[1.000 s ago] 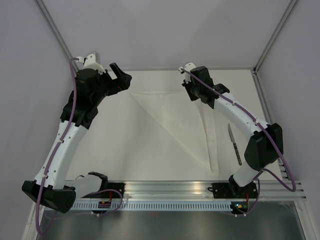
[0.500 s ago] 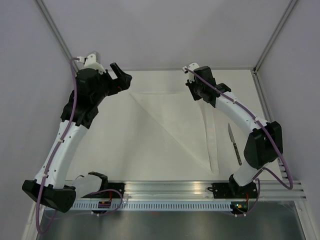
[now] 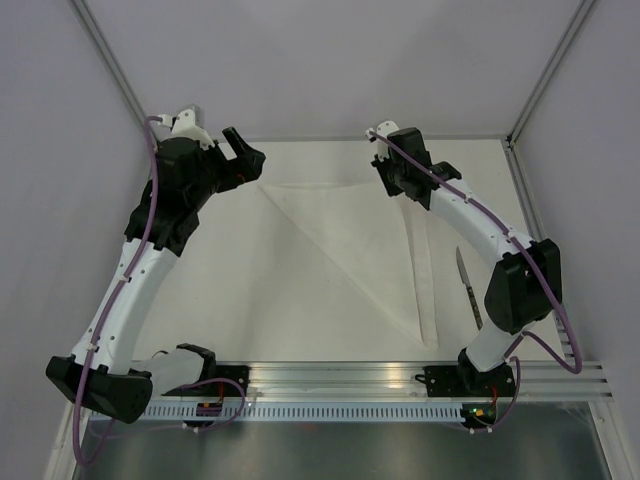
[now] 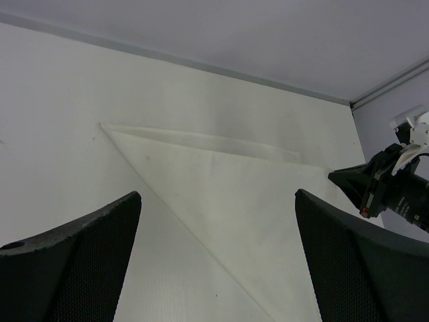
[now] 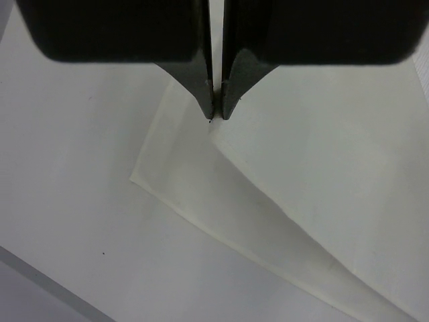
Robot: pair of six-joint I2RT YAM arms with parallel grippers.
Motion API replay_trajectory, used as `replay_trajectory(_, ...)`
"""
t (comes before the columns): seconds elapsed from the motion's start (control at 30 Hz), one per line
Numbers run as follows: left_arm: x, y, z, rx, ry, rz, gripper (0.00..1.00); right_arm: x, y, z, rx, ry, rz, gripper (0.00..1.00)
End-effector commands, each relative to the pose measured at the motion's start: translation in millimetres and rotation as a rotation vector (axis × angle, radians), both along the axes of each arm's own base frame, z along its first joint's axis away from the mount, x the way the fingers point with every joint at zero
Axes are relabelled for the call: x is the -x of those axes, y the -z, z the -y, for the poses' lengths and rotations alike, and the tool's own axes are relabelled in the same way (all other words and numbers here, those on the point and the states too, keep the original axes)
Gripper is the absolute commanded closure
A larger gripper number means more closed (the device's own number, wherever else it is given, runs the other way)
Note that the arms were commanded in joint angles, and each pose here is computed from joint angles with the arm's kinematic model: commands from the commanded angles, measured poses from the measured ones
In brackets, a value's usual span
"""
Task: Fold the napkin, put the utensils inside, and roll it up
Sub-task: Fold the napkin
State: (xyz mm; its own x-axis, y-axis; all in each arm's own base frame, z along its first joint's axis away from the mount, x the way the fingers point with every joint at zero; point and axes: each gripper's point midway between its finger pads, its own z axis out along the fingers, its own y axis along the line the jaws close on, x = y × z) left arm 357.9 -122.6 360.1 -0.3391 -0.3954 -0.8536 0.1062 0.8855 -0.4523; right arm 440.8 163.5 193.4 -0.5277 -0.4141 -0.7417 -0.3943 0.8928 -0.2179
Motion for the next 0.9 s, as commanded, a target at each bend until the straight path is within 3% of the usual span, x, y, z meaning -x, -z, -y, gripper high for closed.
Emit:
replay_trajectory(0.0, -4.4, -8.6, 3.7, 0.039, 0.010, 0.030, 0.00, -9.5, -16.3, 12.3, 0.034, 0.040, 0.035, 0.99)
replay_trajectory(0.87, -3.9, -7.1, 2.4, 0.042, 0.008, 0.027, 0.00, -27.0, -9.9, 22.5, 0.066, 0.060, 0.017, 1.00)
